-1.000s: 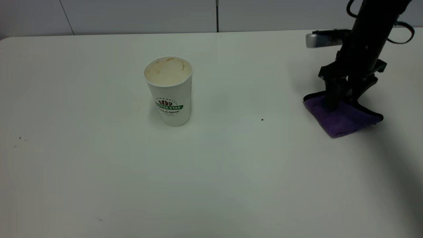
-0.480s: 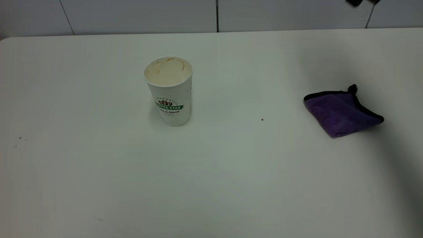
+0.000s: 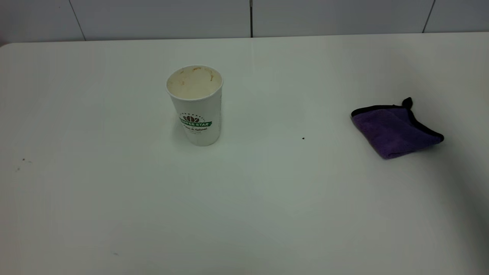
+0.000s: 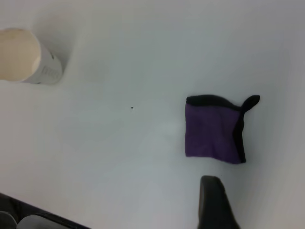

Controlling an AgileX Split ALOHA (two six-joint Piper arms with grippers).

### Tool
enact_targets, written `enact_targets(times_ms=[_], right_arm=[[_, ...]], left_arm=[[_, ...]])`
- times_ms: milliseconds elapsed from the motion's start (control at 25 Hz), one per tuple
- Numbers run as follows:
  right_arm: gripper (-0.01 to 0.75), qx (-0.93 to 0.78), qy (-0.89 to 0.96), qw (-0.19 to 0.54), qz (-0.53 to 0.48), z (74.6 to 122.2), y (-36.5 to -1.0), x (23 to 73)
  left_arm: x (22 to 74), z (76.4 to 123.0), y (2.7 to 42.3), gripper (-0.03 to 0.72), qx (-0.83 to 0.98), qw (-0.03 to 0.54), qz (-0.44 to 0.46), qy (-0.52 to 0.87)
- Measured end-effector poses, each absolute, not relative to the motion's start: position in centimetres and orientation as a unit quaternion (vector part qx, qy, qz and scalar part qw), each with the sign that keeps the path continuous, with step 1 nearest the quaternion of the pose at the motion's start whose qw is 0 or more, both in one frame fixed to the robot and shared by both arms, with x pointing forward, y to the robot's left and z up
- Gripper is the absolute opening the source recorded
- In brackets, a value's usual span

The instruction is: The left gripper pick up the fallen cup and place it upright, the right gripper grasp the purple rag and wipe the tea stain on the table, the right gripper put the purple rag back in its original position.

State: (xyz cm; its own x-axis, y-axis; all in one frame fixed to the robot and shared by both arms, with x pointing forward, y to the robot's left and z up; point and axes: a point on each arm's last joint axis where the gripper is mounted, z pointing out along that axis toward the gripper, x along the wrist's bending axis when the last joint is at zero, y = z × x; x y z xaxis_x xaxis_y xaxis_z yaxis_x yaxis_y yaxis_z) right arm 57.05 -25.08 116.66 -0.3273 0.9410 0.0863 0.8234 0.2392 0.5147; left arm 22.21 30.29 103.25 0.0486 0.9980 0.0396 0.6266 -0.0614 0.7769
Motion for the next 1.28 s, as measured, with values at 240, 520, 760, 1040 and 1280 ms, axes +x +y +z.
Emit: enact_targets(times_ms=[240,520,760,1040,1280], right_arm=[[0.490,0.574,0.774,0.125,0.238,117.0,-25.8,49.9],[0.490,0.580,0.778,0.108,0.214,113.4,-26.6,41.6],[0.490,0.584,0.779,0.104,0.203,109.1,-27.4,35.0],[0.490,0.592,0.762,0.139,0.223,104.9,-28.1,29.9],[0.490,0.597,0.729,0.213,0.259,103.6,-28.9,28.0]], left_arm=[[22.2,103.2,30.3,0.427,0.659,0.300,0.310,0.617],[22.2,103.2,30.3,0.427,0.659,0.300,0.310,0.617],[22.2,103.2,30.3,0.427,0.659,0.300,0.310,0.617],[22.2,103.2,30.3,0.427,0.659,0.300,0.310,0.617],[22.2,103.2,30.3,0.427,0.659,0.300,0.310,0.617]])
